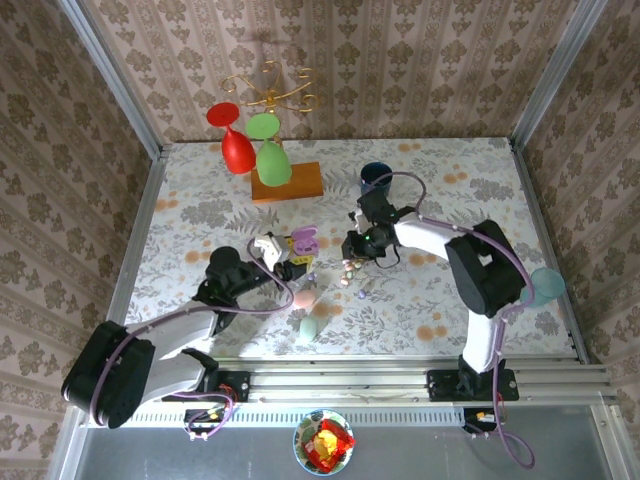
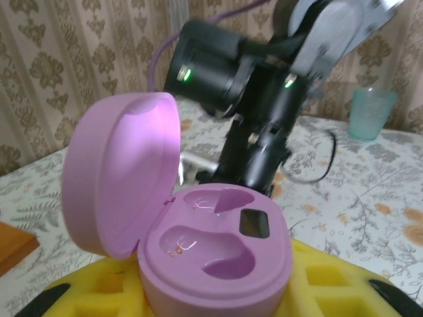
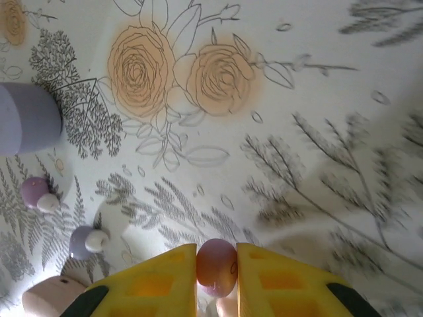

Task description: Insert the wireless bluetooth earbuds into the charging case

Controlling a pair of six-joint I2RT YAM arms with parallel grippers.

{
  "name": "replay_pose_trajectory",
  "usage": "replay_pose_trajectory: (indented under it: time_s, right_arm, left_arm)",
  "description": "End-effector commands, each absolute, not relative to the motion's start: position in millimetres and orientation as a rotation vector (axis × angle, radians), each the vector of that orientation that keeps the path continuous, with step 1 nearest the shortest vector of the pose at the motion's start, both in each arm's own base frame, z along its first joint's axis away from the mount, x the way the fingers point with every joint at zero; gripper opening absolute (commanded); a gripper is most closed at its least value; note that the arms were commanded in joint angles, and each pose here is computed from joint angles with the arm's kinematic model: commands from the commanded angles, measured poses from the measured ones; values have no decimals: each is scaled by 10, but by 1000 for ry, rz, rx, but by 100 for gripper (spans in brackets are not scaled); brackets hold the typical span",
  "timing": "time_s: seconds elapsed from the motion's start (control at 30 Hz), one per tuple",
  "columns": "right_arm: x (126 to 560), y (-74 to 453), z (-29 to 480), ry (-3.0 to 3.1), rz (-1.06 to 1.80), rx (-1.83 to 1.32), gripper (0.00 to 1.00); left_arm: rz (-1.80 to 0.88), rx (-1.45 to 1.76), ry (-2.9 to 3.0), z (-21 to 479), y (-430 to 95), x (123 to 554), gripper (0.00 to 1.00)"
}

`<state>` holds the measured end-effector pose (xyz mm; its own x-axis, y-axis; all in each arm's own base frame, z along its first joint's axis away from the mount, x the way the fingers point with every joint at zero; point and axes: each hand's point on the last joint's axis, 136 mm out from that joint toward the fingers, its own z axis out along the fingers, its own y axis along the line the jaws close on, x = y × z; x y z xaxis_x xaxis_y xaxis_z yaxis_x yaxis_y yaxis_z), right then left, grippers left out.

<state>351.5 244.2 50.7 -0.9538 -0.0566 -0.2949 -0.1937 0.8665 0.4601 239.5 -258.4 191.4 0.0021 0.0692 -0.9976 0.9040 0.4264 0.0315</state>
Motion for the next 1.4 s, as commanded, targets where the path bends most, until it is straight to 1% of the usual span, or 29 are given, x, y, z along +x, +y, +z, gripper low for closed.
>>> replay_pose_trajectory:
  time_s: [0.0,0.3,0.47,0.63,0.8,1.0,1.37]
  right_arm:
    - [3644,2343,847,2592,642,-299,21]
    - [3578,2256,1478,2343,530,-521,22]
    - [3453,2407,1772,2190,497,-705,21]
    - [3286,2666,2007,2069,489,-887,21]
    - [3125,2930,2110,2009,549,-1000,21]
    - [3055,3139,2140,1982,575,-1055,20]
    - [2980,3261,1972,2010,560,-1135,20]
  left_arm:
    - [-796,938,1428,1840,-2581,2437,32]
    - [-829,956,1436,1781,-2653,2481,32]
    - [-835,978,1438,1741,-2684,2482,32]
    - [-844,1001,1427,1727,-2699,2456,32]
    - [-848,1013,1419,1739,-2711,2446,31]
    - [-850,1017,1416,1740,-2711,2441,31]
    - [-851,1002,1406,1784,-2689,2419,31]
